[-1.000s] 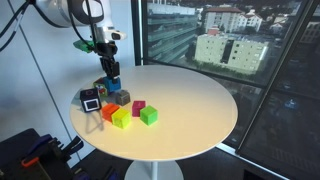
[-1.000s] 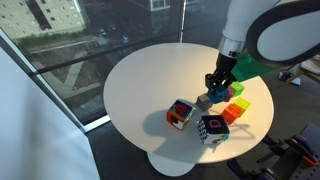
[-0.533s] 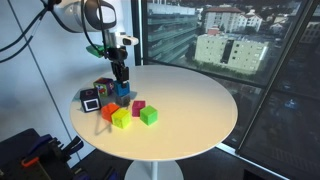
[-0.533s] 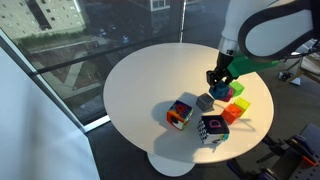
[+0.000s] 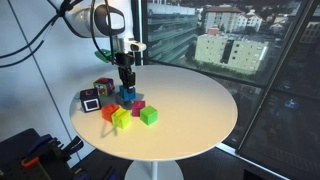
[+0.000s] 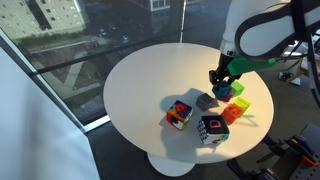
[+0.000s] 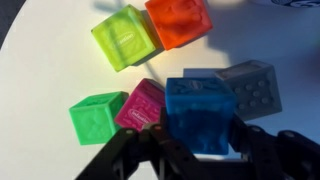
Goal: Put the blue block on the table
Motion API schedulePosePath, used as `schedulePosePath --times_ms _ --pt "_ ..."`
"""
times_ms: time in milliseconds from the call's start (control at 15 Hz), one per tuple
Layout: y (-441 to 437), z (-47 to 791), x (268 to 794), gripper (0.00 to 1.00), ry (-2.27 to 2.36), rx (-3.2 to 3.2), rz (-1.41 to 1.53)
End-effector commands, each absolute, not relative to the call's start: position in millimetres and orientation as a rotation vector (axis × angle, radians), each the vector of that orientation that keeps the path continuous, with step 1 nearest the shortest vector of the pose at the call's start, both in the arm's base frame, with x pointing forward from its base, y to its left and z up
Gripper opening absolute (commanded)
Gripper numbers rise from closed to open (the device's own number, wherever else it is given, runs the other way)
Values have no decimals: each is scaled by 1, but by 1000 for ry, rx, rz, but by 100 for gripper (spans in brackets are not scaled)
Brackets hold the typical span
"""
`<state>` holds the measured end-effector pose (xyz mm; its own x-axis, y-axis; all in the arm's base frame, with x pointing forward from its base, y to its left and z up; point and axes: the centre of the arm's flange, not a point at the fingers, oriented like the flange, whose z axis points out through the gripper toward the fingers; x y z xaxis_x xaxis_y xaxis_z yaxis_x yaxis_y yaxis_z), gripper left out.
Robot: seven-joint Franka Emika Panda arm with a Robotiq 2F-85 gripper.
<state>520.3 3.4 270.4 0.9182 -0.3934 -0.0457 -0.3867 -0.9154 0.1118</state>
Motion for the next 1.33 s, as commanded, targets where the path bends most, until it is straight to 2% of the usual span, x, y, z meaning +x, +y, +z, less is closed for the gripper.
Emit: schedulePosePath --times_ms 0,200,267,333,467,667,1267 --pt "-4 271 530 30 -645 2951 -116" --pt "-8 270 530 30 -654 2948 -123" --pt "-9 270 530 43 -657 2948 -123" --pt "-9 270 529 80 -656 2951 -124" --pt "-9 272 528 80 -654 2956 -128" --pt "-7 277 524 100 -644 2964 -141" --pt "8 305 500 100 -526 2957 -306"
